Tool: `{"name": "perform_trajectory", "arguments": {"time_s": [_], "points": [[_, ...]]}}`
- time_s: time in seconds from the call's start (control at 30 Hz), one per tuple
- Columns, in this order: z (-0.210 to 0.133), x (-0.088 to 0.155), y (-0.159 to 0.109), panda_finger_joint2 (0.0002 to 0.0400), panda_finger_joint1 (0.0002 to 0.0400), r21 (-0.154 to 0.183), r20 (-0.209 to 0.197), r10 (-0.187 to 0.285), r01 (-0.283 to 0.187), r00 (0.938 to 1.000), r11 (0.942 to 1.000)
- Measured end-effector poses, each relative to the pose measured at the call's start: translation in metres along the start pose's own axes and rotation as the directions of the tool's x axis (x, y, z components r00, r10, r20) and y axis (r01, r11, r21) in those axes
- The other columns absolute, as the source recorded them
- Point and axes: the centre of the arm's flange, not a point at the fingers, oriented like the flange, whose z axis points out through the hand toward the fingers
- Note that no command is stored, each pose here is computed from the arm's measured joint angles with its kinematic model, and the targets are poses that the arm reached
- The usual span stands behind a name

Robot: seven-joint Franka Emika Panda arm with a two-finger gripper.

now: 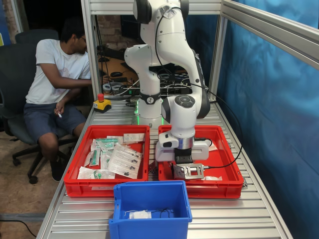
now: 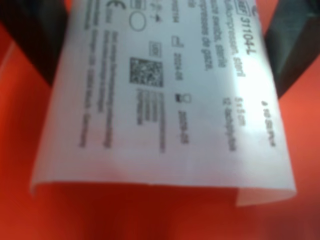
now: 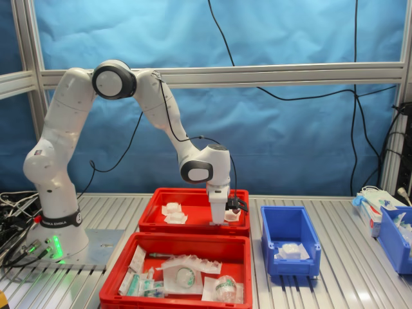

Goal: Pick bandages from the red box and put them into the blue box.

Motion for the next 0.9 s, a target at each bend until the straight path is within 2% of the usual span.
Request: {"name": "perform_trajectory", "arguments": {"time_s": [0.07,0.1,0.23,0.27,0.37,0.4,0.53,0.57,0.7,0.73,0.9], "points": [[0.0000,0.0000,0.0000,0.0317,0.0317,0.000,0.000,0.000,0.000,1.0000,1.0000],[0.0000,0.0000,0.0000,0.0267,0.0267,0.000,0.000,0.000,0.000,1.0000,1.0000],[0.0000,0.0000,0.0000,0.0267,0.0267,0.000,0.000,0.000,0.000,1.0000,1.0000],[0.0000,0.0000,0.0000,0.0217,0.0217,0.000,0.000,0.000,0.000,1.0000,1.0000],[0.0000,-0.0002,-0.0001,0.0217,0.0217,0.000,0.000,0.000,0.000,1.0000,1.0000],[0.0000,-0.0002,-0.0002,0.0167,0.0167,0.000,0.000,-0.001,0.001,1.0000,1.0000],[-0.0002,-0.0005,-0.0006,0.0167,0.0167,0.001,0.000,-0.001,0.001,1.0000,1.0000],[-0.0003,-0.0006,-0.0008,0.0117,0.0117,0.001,-0.001,-0.002,0.002,1.0000,1.0000],[-0.0005,-0.0009,-0.0012,0.0117,0.0117,0.002,-0.001,-0.002,0.002,1.0000,1.0000],[-0.0005,-0.0009,-0.0012,0.0077,0.0077,0.002,-0.001,-0.002,0.002,1.0000,1.0000],[-0.0006,-0.0008,-0.0012,0.0077,0.0077,0.003,-0.002,-0.002,0.002,1.0000,1.0000]]}}
